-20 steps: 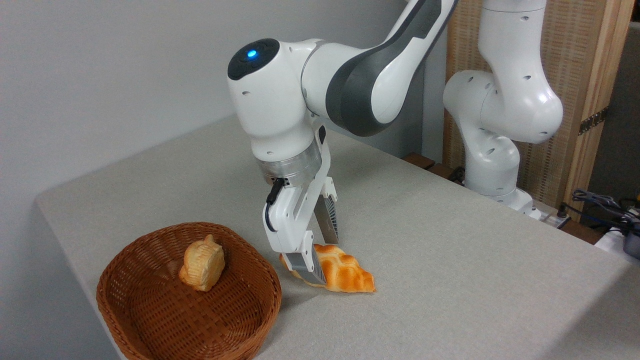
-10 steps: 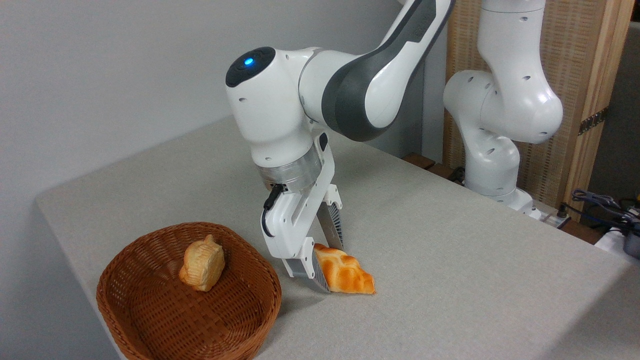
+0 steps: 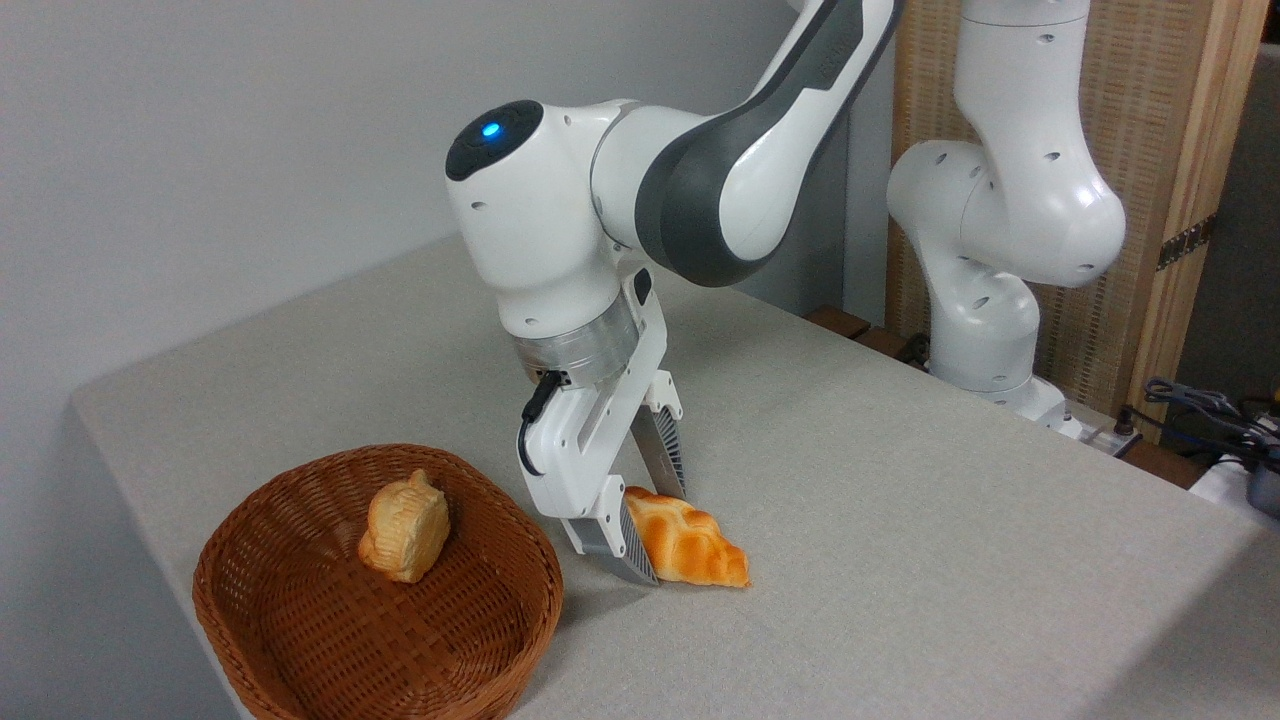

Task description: Put bread into the basket

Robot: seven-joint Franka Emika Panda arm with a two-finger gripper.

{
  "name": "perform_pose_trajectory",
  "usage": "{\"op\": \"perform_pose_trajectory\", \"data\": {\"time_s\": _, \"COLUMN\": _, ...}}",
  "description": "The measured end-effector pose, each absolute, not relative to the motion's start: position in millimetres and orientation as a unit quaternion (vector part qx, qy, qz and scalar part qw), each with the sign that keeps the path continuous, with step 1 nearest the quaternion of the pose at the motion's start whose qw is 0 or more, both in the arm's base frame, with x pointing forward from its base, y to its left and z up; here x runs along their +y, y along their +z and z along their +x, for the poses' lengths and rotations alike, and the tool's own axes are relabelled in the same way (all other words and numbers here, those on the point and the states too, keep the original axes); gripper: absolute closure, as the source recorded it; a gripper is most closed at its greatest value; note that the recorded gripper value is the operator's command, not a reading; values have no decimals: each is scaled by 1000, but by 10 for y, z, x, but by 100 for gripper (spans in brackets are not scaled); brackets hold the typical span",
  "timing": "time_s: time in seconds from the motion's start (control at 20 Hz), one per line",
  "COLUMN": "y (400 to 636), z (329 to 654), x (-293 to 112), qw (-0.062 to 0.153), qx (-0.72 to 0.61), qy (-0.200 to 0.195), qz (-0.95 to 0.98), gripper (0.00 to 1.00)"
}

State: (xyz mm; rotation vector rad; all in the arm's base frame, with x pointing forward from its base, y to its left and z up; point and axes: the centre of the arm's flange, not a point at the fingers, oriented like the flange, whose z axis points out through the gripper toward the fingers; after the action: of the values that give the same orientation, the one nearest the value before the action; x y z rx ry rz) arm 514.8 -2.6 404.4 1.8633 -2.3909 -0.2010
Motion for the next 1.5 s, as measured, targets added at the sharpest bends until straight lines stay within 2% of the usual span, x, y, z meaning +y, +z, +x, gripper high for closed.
{"op": "perform_pose_trajectory", "data": {"time_s": 0.6, "y": 4043, "z": 5146, "x": -30, "qw": 52, "qx": -781, "qy": -67, "qz": 619, "gripper": 46}}
{"op": "perform_pose_trajectory", "data": {"time_s": 0.85, "y": 4086, "z": 5133, "x": -32, "qw": 51, "qx": -781, "qy": -66, "qz": 619, "gripper": 43}}
{"op": "perform_pose_trajectory", "data": {"time_s": 1.2, "y": 4466, "z": 5023, "x": -48, "qw": 38, "qx": -783, "qy": -54, "qz": 619, "gripper": 44}}
{"op": "perform_pose_trajectory", "data": {"time_s": 1.5, "y": 4860, "z": 5088, "x": -112, "qw": 15, "qx": -778, "qy": -31, "qz": 627, "gripper": 44}}
